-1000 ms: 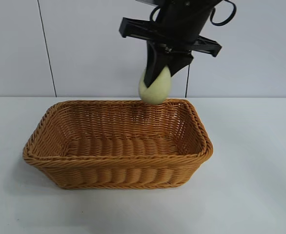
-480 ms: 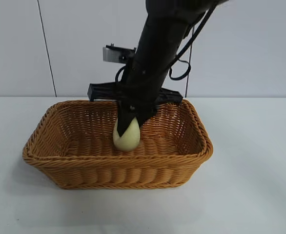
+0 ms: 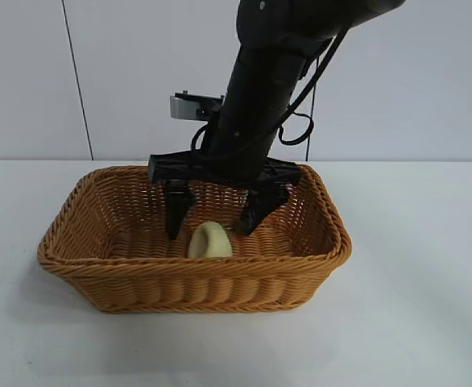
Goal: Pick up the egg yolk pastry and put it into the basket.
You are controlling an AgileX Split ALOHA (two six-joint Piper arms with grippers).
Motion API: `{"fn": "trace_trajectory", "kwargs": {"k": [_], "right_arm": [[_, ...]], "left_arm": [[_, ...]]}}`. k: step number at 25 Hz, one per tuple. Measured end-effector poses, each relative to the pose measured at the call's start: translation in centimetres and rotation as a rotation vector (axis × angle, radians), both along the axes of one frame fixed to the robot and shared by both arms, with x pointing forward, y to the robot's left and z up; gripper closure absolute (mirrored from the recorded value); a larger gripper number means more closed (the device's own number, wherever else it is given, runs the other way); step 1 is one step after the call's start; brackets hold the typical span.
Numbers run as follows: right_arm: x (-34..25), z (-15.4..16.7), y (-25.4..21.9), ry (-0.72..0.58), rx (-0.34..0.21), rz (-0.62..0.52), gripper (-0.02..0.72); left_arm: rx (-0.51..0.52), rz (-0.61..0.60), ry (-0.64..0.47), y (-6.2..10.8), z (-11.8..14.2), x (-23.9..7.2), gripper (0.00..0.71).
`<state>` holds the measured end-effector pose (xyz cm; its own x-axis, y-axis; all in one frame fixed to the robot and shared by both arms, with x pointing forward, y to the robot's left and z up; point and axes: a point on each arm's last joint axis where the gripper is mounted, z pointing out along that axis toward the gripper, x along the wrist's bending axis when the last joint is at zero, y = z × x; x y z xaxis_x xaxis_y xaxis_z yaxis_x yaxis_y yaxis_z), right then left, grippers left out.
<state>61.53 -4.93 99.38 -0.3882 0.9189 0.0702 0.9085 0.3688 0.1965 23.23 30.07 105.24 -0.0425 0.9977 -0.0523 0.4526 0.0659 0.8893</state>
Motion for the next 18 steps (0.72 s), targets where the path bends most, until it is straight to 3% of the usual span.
{"fn": "trace_trajectory", "kwargs": {"k": [2, 9, 18], "right_arm": [[0.4, 1.4, -0.3, -0.033, -0.040, 0.007, 0.015], [2.1, 3.4, -2.2, -0.101, -0.051, -0.056, 0.011], [6.8, 3.4, -14.1, -0.103, -0.092, -0.327, 0.008]], "left_arm": [[0.000, 0.000, 0.000, 0.0, 0.0, 0.0, 0.018], [0.000, 0.000, 0.000, 0.0, 0.0, 0.0, 0.018], [0.000, 0.000, 0.000, 0.0, 0.0, 0.0, 0.018]]}}
